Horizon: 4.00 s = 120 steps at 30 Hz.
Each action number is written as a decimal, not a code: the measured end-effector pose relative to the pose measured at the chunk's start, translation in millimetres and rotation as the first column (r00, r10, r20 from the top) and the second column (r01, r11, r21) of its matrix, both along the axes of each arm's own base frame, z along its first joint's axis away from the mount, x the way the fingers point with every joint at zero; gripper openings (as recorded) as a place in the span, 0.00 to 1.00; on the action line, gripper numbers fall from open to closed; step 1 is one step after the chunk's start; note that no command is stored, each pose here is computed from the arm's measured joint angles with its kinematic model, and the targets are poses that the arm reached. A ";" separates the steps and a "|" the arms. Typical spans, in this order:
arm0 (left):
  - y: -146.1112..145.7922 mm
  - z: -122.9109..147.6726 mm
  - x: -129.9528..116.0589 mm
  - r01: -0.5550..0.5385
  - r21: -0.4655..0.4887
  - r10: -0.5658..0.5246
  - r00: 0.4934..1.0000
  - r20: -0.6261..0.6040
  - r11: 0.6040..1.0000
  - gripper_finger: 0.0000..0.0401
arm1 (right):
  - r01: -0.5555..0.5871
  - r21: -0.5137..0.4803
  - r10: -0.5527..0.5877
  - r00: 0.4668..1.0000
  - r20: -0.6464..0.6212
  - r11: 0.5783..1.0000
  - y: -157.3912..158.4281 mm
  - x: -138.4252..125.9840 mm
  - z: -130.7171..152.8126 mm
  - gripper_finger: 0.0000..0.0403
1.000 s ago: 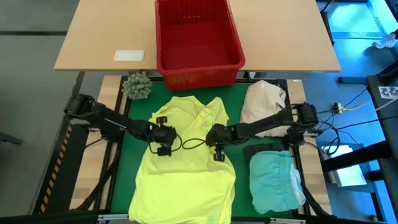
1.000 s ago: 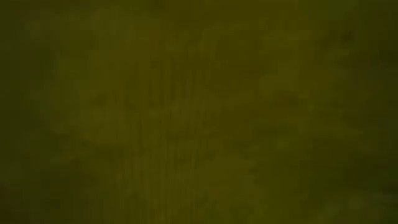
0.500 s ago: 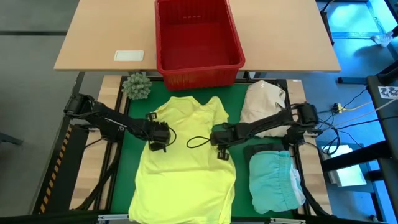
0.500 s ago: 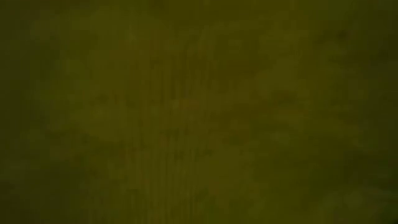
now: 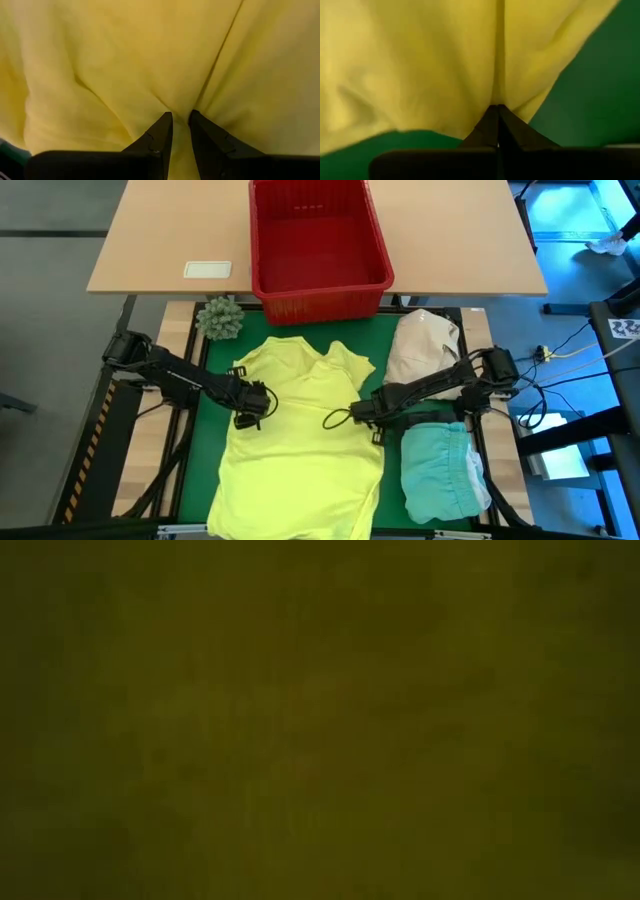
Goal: Fold Laundry from Bin
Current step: Fold the yellow shirt
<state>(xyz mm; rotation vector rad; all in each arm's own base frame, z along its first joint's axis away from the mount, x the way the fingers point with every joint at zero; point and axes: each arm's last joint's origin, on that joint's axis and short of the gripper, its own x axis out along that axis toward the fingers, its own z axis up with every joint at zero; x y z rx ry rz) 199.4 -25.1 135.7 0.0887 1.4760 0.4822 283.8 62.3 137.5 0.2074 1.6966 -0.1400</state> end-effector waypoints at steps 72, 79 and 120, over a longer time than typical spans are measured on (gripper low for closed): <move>38.9 65.0 -10.4 -0.371 0.046 0.354 0.910 0.217 0.927 0.16 | 0.223 -0.403 -0.123 0.958 0.260 0.888 -137.2 45.7 44.4 0.00; 20.6 71.1 -10.1 -0.305 -0.083 0.314 0.937 0.153 0.949 0.16 | 0.116 -0.342 0.016 0.933 0.360 0.933 -93.7 65.1 52.6 0.00; 29.7 81.4 0.3 -0.243 0.205 0.239 0.970 0.046 0.948 0.16 | -0.141 -0.161 0.194 0.903 0.384 0.977 -10.9 74.7 30.3 0.00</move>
